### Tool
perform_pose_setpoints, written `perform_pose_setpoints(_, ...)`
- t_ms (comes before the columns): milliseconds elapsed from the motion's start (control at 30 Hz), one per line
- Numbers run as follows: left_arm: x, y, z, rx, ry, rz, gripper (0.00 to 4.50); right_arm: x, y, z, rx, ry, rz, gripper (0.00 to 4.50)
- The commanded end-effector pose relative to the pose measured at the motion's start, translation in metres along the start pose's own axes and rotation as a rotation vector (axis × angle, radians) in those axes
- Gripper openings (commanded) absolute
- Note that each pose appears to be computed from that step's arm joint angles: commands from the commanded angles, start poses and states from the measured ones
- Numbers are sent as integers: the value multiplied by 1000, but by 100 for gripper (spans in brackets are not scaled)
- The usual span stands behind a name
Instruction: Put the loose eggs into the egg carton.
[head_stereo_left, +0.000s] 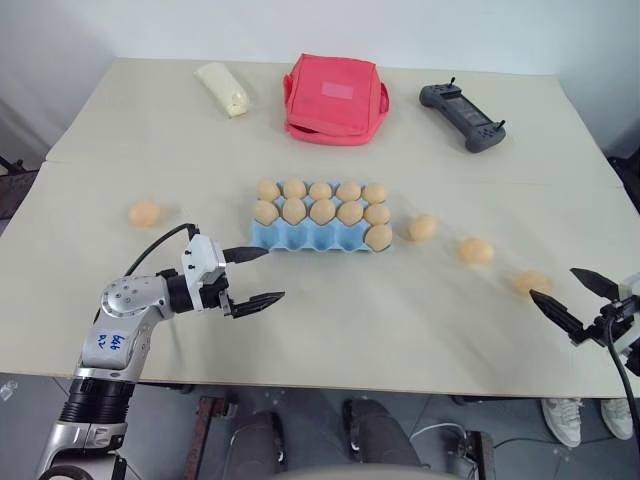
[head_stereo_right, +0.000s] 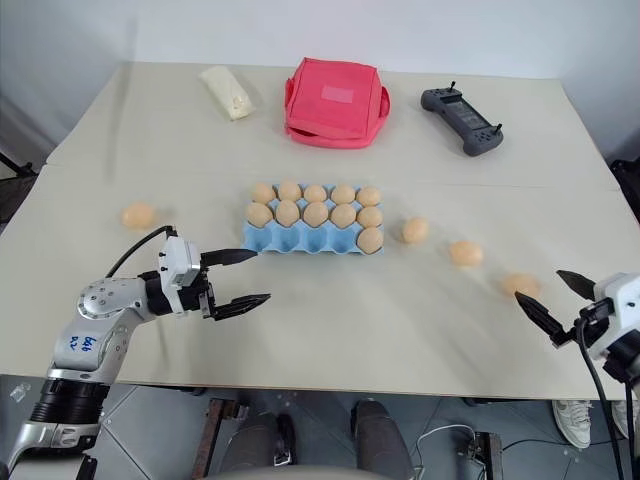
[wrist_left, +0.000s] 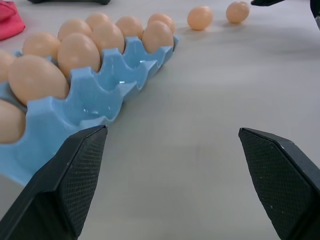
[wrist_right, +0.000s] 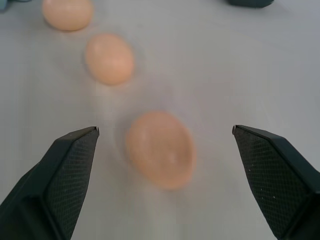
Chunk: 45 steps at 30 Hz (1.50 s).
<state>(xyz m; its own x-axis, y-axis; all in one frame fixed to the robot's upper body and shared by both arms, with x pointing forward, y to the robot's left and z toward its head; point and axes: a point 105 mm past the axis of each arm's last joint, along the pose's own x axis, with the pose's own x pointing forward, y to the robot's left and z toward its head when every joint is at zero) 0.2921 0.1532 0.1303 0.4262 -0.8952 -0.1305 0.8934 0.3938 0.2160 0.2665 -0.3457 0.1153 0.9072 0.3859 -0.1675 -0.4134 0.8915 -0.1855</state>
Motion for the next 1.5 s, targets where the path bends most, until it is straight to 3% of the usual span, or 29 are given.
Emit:
perform_pose_setpoints(33, -7, 0, 15, 53, -32, 22, 449, 8, -8, -3, 0, 39, 36, 450)
perform_pose_setpoints(100, -10, -1, 16, 52, -32, 26, 449, 15, -9, -8, 8, 59, 58, 450)
perform_pose_setpoints(200, -15, -3, 16, 49, -24, 33, 450, 28, -9, -10, 12, 71, 94, 391)
perform_pose_setpoints(400, -24, -1, 18, 49, -21, 74, 450, 40, -2, 0, -3, 49, 183, 193)
perform_pose_setpoints(467, -28, -1, 18, 48, -21, 87, 450, 45, 8, 13, -34, 19, 242, 178)
perform_pose_setpoints(667, -33, -6, 18, 65, -29, 88, 450, 67, 111, 77, -76, -52, 653, 178)
perform_pose_setpoints(833, -31, -8, 14, 73, -19, 75, 450, 103, 164, 115, -71, -126, 724, 178)
perform_pose_setpoints(1167, -30, -8, 13, 58, -23, 119, 450, 180, 179, 126, -129, -159, 595, 178)
perform_pose_setpoints(1300, -31, -10, 13, 51, -22, 132, 450, 195, 188, 127, -132, -170, 597, 178)
perform_pose_setpoints(1500, -31, -11, 14, 44, -24, 138, 450, 192, 195, 132, -101, -195, 648, 376)
